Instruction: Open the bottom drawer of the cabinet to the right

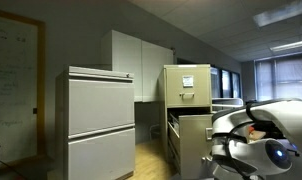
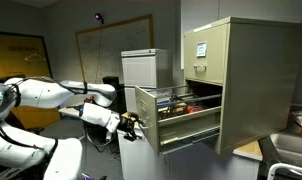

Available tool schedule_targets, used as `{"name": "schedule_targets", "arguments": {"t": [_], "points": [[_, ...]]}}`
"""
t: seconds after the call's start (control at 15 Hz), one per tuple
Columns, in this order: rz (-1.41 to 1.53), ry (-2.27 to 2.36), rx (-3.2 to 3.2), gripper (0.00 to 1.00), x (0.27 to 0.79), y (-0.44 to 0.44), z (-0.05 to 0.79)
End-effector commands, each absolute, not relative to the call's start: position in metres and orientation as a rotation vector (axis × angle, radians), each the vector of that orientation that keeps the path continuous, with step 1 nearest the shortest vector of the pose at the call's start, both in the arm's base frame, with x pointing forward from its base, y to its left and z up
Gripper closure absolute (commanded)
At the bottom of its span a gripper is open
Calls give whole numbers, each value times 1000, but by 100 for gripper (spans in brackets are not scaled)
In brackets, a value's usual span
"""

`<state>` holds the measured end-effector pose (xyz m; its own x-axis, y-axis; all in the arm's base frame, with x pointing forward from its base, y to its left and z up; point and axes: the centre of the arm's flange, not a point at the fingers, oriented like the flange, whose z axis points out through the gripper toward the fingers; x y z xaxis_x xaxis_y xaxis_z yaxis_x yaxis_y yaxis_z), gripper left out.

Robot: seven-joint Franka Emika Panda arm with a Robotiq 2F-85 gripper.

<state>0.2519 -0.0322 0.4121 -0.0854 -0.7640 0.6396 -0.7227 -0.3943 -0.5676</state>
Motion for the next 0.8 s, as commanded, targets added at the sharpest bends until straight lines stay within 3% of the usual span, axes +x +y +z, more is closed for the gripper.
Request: {"name": "schedule_targets", "arguments": {"t": [0.0, 0.2, 0.73], "points": [[-1523, 1652, -2131, 0, 216, -19, 431], [-1543, 1432, -2266, 0, 206, -12, 435], [-1630, 1366, -2270, 0, 194, -3, 447]]}}
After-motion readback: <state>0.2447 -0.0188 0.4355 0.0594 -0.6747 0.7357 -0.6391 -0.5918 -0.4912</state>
